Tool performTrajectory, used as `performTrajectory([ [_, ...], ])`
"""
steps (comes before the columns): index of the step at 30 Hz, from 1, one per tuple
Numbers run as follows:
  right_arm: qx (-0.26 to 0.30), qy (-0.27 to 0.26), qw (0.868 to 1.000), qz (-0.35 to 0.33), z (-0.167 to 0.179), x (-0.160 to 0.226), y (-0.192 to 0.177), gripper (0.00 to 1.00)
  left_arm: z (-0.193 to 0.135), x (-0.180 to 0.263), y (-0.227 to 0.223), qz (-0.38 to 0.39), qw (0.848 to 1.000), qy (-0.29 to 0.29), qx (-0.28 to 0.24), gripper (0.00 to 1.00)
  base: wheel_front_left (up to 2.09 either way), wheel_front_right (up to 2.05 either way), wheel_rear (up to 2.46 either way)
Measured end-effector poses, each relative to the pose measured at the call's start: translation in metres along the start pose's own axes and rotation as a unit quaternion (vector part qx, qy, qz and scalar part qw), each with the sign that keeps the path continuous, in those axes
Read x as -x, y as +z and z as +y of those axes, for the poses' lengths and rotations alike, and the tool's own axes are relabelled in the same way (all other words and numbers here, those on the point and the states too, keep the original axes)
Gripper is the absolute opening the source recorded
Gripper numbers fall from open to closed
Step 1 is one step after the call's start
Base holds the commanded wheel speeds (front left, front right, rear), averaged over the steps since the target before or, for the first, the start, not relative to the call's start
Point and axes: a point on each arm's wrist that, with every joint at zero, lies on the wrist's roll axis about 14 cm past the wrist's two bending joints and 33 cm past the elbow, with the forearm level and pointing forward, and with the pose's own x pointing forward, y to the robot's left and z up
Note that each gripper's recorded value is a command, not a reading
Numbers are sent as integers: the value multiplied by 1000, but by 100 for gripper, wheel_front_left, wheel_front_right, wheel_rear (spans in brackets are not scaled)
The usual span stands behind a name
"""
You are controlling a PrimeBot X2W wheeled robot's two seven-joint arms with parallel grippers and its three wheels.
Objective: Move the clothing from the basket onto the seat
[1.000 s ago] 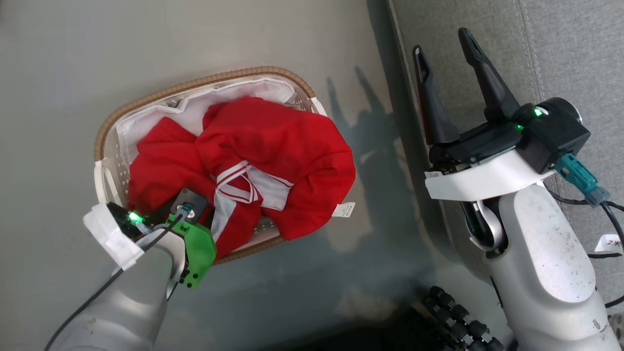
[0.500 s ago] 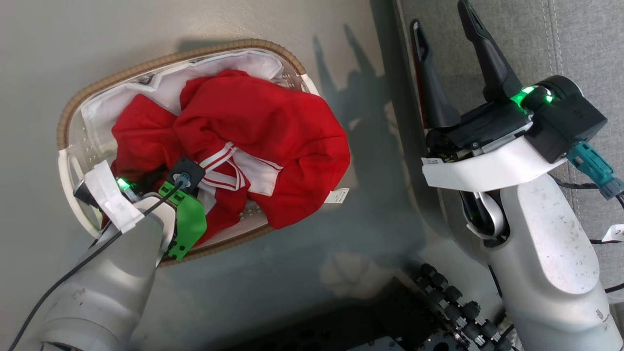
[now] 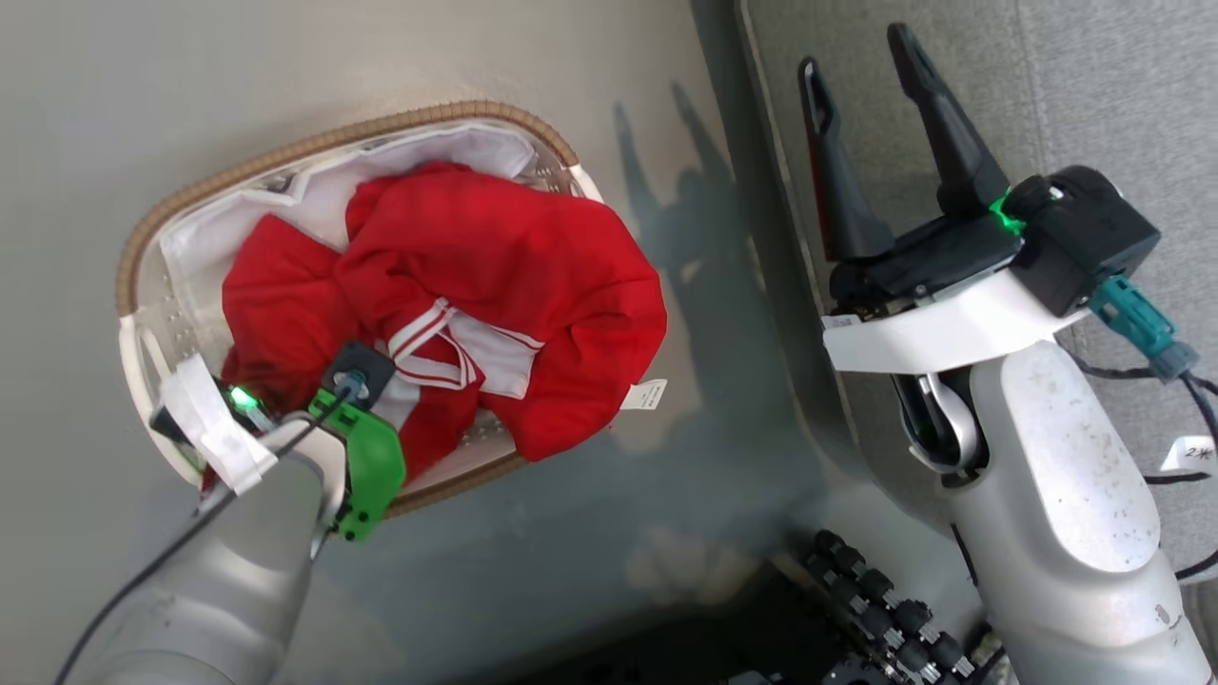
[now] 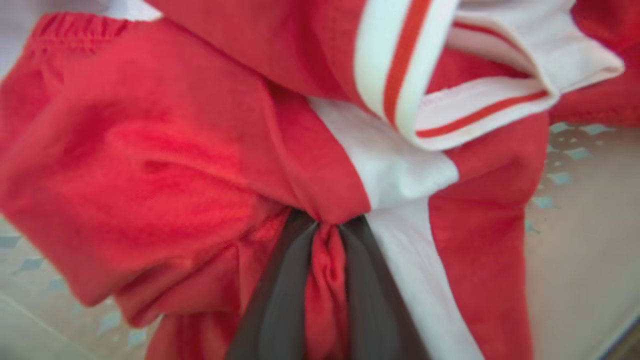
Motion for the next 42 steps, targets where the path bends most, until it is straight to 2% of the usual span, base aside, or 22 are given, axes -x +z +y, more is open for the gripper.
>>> performTrajectory([
  [14,15,-14,1000,-14,6,42,41,100,-34,68,23,-77,995,33,61,0,0,0,0],
  [22,9,-9,999,-32,21,70,66,100,-45,112,48,-148,982,67,92,0,0,0,0],
  [29,5,4,999,-48,37,95,84,100,-53,155,80,-237,961,100,106,0,0,0,0],
  [33,6,13,998,-56,47,108,91,100,-51,183,100,-291,942,122,111,0,0,0,0],
  [42,4,37,997,-73,68,129,104,100,-45,255,153,-422,886,162,101,0,0,0,0],
])
